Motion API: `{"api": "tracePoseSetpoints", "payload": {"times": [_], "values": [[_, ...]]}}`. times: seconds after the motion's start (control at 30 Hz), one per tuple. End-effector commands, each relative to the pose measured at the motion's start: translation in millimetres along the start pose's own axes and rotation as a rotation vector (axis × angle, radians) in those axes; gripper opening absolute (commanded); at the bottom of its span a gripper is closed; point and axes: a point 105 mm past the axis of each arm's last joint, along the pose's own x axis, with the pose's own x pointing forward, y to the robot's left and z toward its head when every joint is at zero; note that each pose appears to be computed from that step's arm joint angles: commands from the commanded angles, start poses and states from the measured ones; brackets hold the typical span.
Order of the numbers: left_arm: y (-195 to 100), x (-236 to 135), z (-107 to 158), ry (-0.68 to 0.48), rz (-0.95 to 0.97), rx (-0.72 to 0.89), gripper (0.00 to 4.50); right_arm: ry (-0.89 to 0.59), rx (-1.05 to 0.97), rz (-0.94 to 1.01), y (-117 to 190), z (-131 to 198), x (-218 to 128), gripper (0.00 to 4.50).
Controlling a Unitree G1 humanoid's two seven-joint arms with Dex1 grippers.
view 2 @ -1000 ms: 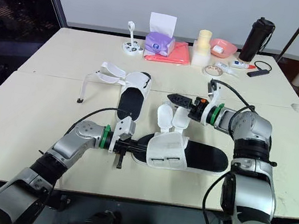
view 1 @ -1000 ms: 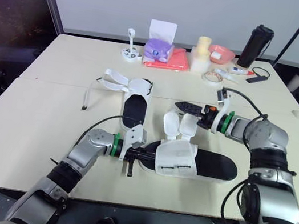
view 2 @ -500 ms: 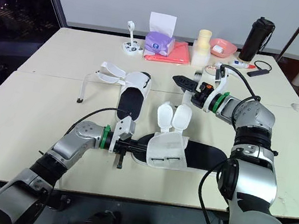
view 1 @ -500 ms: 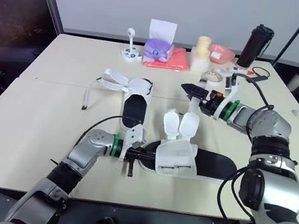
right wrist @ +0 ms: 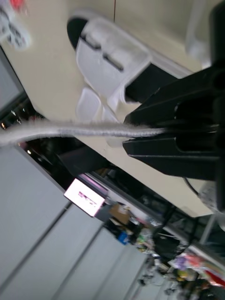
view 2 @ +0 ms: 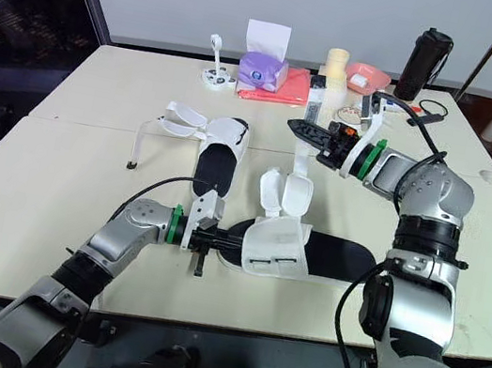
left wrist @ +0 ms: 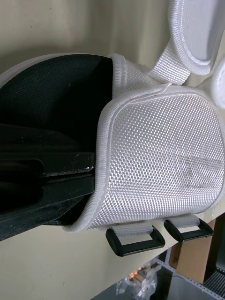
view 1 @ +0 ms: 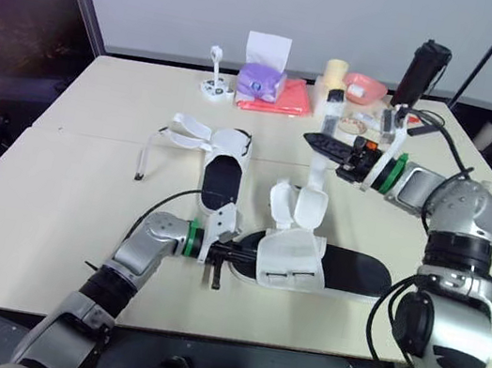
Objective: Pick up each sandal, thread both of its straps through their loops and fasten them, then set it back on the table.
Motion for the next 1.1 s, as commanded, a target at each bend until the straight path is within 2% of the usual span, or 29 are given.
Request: {"api": "tracePoseSetpoints", "payload": {"times": [0.03, 0.17, 0.23, 0.33, 0.73, 0.77, 0.83, 1.03, 1.1], "values": [[2.8, -0.2, -4.1, 0.028, 0.016, 0.000, 0.00, 0.048, -0.196, 0.092, 38.5, -3.9, -5.5, 0.07], [3.0, -0.3, -4.5, 0.027, 0.016, -0.003, 0.00, 0.191, -0.522, 0.142, 62.8, -42.7, -21.5, 0.07], [2.8, -0.4, -4.8, 0.027, 0.016, -0.004, 0.00, 0.243, -0.667, 0.116, 63.2, -57.3, -25.3, 0.07], [1.7, -1.0, -5.8, 0.029, 0.013, -0.009, 0.00, 0.302, -0.810, 0.157, 75.1, -80.4, -32.3, 0.07], [1.4, 0.9, -4.2, 0.033, -0.001, -0.002, 0.00, 0.531, -0.826, 0.263, 79.5, -131.2, -65.2, 0.07], [1.4, 0.6, -4.4, 0.033, 0.000, -0.004, 0.00, 0.549, -0.826, 0.265, 79.8, -132.3, -67.8, 0.64], [1.4, 0.4, -4.8, 0.034, 0.000, -0.006, 0.00, 0.584, -0.814, 0.273, 80.9, -133.9, -73.4, 1.43], [1.2, -0.1, -6.5, 0.036, 0.002, -0.012, 0.00, 0.670, -0.815, 0.265, 84.0, -135.2, -89.4, 4.47], [1.1, 0.4, -6.5, 0.036, 0.001, -0.012, 0.00, 0.694, -0.794, 0.263, 85.4, -133.3, -96.9, 4.47]]}}
